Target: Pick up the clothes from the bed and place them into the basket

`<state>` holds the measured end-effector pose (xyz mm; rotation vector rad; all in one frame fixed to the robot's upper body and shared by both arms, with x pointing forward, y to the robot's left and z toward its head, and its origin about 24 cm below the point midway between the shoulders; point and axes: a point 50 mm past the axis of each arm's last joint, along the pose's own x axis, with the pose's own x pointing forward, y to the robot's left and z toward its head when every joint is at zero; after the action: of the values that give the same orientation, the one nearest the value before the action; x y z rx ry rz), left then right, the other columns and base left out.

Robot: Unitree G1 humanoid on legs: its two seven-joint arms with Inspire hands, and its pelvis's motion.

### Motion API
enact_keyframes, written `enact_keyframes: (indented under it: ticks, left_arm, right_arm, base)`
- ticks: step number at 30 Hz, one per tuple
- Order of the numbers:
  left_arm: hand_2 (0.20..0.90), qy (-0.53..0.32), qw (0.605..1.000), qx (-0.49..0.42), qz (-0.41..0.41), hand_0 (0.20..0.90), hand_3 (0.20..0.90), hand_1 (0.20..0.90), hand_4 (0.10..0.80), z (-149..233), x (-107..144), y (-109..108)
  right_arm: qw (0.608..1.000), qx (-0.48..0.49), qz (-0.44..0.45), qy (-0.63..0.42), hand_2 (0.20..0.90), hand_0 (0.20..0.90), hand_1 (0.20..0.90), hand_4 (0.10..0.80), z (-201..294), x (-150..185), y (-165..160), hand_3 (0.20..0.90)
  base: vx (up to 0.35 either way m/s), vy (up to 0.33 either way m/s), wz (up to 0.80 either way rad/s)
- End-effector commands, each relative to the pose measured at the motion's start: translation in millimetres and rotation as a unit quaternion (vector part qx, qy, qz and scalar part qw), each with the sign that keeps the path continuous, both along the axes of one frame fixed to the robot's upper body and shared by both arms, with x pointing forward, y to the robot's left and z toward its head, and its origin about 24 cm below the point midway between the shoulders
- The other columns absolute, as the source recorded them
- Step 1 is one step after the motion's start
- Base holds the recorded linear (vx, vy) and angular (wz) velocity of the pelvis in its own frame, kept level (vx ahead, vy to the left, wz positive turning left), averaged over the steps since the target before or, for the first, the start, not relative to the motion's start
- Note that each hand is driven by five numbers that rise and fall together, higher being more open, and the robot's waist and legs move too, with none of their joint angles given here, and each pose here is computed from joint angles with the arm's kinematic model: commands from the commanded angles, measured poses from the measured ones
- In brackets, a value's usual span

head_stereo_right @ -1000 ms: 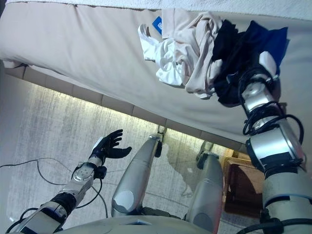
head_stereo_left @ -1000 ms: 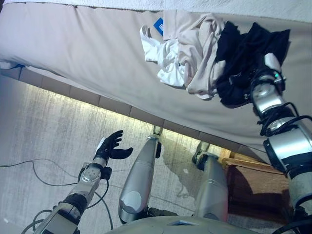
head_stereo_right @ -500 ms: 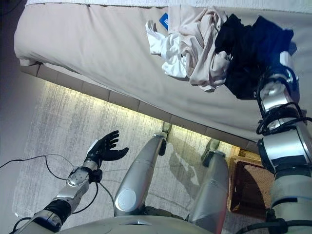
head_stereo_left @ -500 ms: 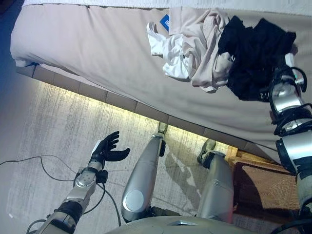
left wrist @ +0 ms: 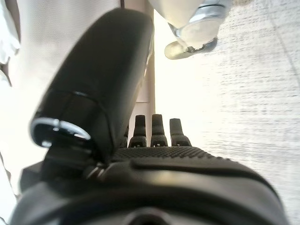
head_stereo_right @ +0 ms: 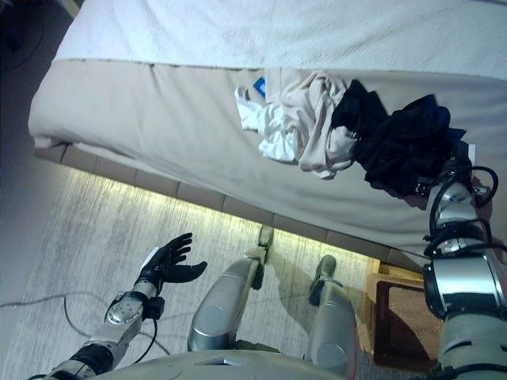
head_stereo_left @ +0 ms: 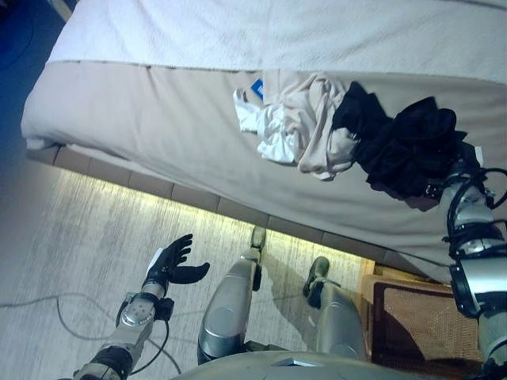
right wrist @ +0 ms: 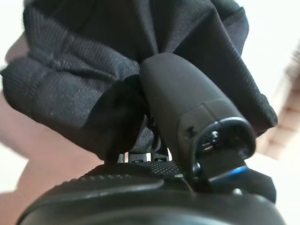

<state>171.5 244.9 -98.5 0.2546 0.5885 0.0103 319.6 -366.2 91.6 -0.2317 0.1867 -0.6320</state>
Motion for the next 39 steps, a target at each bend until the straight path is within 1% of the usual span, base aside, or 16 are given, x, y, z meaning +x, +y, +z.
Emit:
enact_keyframes:
  ticks: [1,3,8,11,14,15,17,20,22,24,27,30,32,34,36,39]
  left_arm:
    - [0.900,0.004,1.000,0.026,0.008,0.900,0.900,0.900,0.800,-6.1,-15.2,6.0]
    - [0.900,0.023,0.999,0.029,0.006,0.900,0.900,0.900,0.800,-12.9,-22.4,1.9]
    - [0.900,0.044,0.999,0.029,0.012,0.900,0.900,0.900,0.800,-21.0,-31.7,-4.6]
    - [0.900,0.045,0.998,0.023,0.034,0.900,0.900,0.900,0.800,-22.7,-33.4,-6.2]
    - [0.900,0.055,0.997,0.012,0.047,0.900,0.900,0.900,0.800,-27.7,-40.2,-11.7]
    - [0.900,0.057,0.997,0.011,0.047,0.900,0.900,0.900,0.800,-28.4,-41.3,-12.7]
    - [0.900,0.059,0.998,0.004,0.028,0.900,0.900,0.900,0.800,-29.5,-44.1,-17.6]
    - [0.900,0.069,0.997,0.016,0.008,0.900,0.900,0.900,0.800,-29.2,-43.5,-15.2]
    - [0.900,0.067,0.997,0.027,0.024,0.900,0.900,0.900,0.800,-26.6,-41.2,-6.0]
    - [0.900,0.058,0.996,0.037,0.060,0.900,0.900,0.900,0.800,-20.9,-39.8,10.9]
    - [0.900,0.040,0.994,0.042,0.092,0.900,0.900,0.900,0.800,-16.1,-34.1,18.8]
    - [0.900,0.041,0.989,0.037,0.134,0.900,0.900,0.900,0.800,-16.7,-31.7,25.2]
    - [0.900,0.046,0.990,0.026,0.130,0.900,0.900,0.900,0.800,-19.7,-34.4,19.4]
    - [0.900,0.048,0.992,0.016,0.114,0.900,0.900,0.900,0.800,-23.5,-36.3,8.3]
    - [0.900,0.056,0.994,0.013,0.096,0.900,0.900,0.900,0.800,-26.5,-38.3,1.3]
    - [0.900,0.059,0.995,0.011,0.075,0.900,0.900,0.900,0.800,-27.6,-40.1,-3.2]
  right_arm:
    - [0.993,-0.019,-0.015,-0.113,0.300,0.300,0.300,0.100,22.4,-9.2,-2.2,0.200]
    - [0.993,0.008,-0.014,-0.118,0.300,0.300,0.300,0.100,1.8,-20.8,8.0,0.200]
    - [0.994,0.044,-0.014,-0.102,0.300,0.300,0.300,0.100,-35.0,-52.5,16.2,0.200]
    - [0.993,0.069,-0.040,-0.088,0.300,0.300,0.300,0.100,-62.7,-79.8,20.9,0.200]
    - [0.993,0.075,-0.060,-0.068,0.300,0.300,0.300,0.100,-86.6,-101.6,32.1,0.200]
    - [0.993,0.074,-0.061,-0.065,0.300,0.300,0.300,0.100,-88.7,-103.7,33.8,0.200]
    - [0.992,0.077,-0.087,-0.054,0.300,0.300,0.300,0.100,-96.4,-114.6,35.8,0.200]
    - [0.985,0.086,-0.142,-0.047,0.300,0.300,0.300,0.100,-111.7,-138.7,33.6,0.200]
    - [0.982,0.073,-0.171,-0.045,0.300,0.300,0.300,0.100,-115.6,-146.3,33.2,0.200]
    - [0.975,0.073,-0.202,-0.055,0.300,0.300,0.300,0.100,-115.4,-146.0,31.2,0.200]
    - [0.959,0.053,-0.259,-0.101,0.300,0.300,0.300,0.100,-105.7,-142.8,28.8,0.200]
    - [0.940,0.026,-0.310,-0.142,0.300,0.300,0.300,0.100,-101.4,-143.6,39.3,0.200]
    - [0.931,0.006,-0.328,-0.162,0.300,0.300,0.300,0.100,-98.0,-147.2,42.6,0.200]
    - [0.926,-0.002,-0.339,-0.167,0.300,0.300,0.300,0.100,-97.6,-152.2,41.5,0.200]
    - [0.918,-0.004,-0.359,-0.169,0.300,0.300,0.300,0.100,-96.4,-158.0,32.1,0.200]
    - [0.907,-0.021,-0.377,-0.187,0.300,0.300,0.300,0.100,-88.7,-162.5,20.4,0.200]
  base:
    - [0.099,0.060,-0.25]
    - [0.091,0.062,-0.19]
    - [0.055,0.050,-0.29]
    - [0.030,0.047,-0.27]
    - [0.051,0.086,-0.39]
    - [0.070,0.080,-0.45]
    - [0.043,0.098,-0.65]
    - [0.004,0.057,-0.56]
    - [-0.102,0.034,-0.30]
    - [-0.310,0.091,-0.83]
    - [-0.301,0.026,-1.11]
    - [-0.140,-0.109,-0.77]
    - [-0.045,-0.045,-0.47]
    - [-0.034,-0.046,-0.10]
    - [0.000,-0.067,-0.02]
    - [-0.007,-0.064,0.13]
